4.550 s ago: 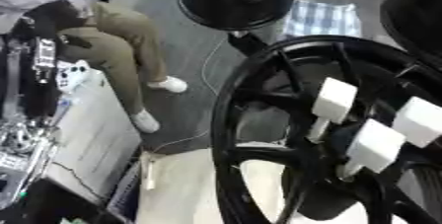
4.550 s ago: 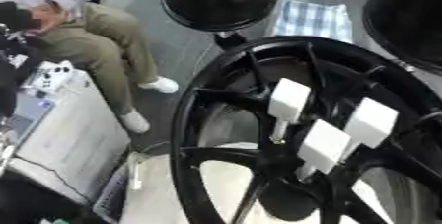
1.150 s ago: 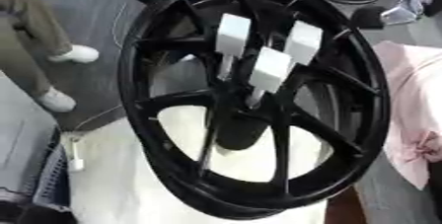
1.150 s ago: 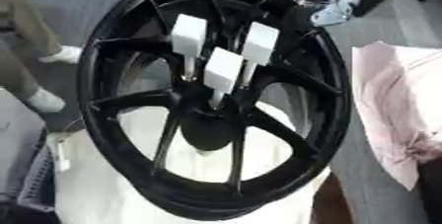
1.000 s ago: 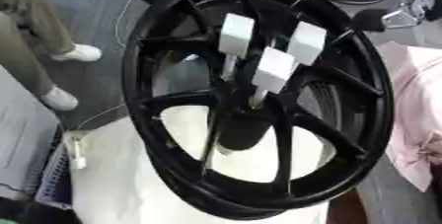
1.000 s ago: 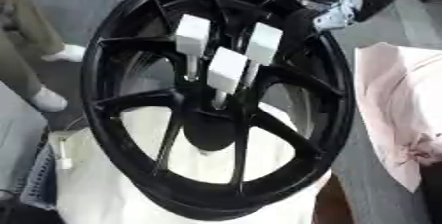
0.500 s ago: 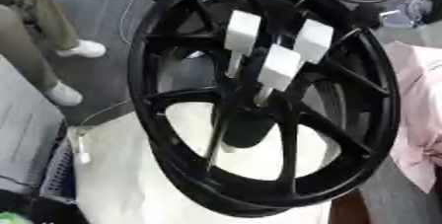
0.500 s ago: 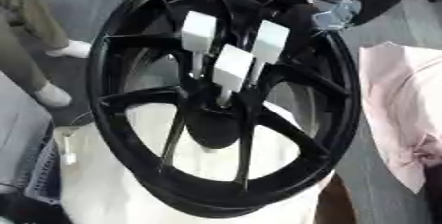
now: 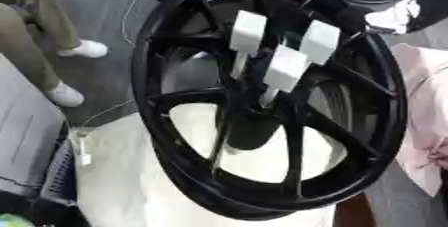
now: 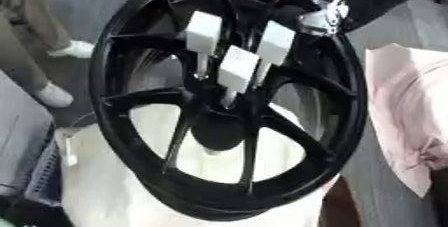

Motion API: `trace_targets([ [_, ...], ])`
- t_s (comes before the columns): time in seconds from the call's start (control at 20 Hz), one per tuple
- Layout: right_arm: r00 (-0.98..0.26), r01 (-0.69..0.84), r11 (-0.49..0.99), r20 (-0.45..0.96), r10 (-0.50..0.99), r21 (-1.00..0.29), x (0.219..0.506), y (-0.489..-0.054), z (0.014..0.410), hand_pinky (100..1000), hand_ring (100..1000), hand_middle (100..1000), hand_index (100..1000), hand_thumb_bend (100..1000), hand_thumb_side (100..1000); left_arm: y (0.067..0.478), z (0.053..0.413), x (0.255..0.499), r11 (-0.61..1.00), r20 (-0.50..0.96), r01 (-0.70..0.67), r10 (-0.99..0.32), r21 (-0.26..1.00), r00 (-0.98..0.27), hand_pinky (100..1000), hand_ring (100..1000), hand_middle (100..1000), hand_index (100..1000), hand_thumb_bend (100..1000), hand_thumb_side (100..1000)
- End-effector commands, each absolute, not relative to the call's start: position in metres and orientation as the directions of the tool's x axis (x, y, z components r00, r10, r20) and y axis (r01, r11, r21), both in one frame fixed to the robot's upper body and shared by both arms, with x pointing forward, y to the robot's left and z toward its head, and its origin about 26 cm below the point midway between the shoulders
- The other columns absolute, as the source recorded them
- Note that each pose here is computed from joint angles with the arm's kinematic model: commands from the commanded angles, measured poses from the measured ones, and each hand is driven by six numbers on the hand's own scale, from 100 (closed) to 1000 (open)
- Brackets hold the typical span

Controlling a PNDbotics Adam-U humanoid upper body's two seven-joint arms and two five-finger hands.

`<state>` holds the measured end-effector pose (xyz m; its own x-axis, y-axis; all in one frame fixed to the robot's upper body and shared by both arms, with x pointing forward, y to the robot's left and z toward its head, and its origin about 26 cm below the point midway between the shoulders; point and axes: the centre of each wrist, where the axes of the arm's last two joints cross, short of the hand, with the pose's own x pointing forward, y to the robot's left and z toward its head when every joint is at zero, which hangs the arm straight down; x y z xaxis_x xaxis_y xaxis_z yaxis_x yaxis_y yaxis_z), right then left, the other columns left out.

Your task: Pull the pin out of the wheel hub.

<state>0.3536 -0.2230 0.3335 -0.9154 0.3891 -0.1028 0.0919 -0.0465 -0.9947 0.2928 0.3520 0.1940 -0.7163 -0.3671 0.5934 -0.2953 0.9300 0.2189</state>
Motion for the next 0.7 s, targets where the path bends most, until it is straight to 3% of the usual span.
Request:
trace_targets([
  [0.05, -0.917, 0.104, -0.065, -0.121, 0.381, -0.992, 0.346, -0.221, 0.341, 752, 712, 651, 803, 256, 729, 0.358, 0.204, 0.291, 0.918, 0.567, -0.317, -0.397, 0.240, -0.722, 527, 720, 656, 775, 100, 696],
  [0.7, -0.918, 0.042, -0.065, -0.064, 0.390, -0.997, 0.352, -0.211, 0.323, 763, 724, 667, 812, 236, 764, 0.356, 0.205, 0.291, 0.919, 0.564, -0.315, -0.394, 0.237, -0.726, 526, 721, 657, 774, 100, 695],
])
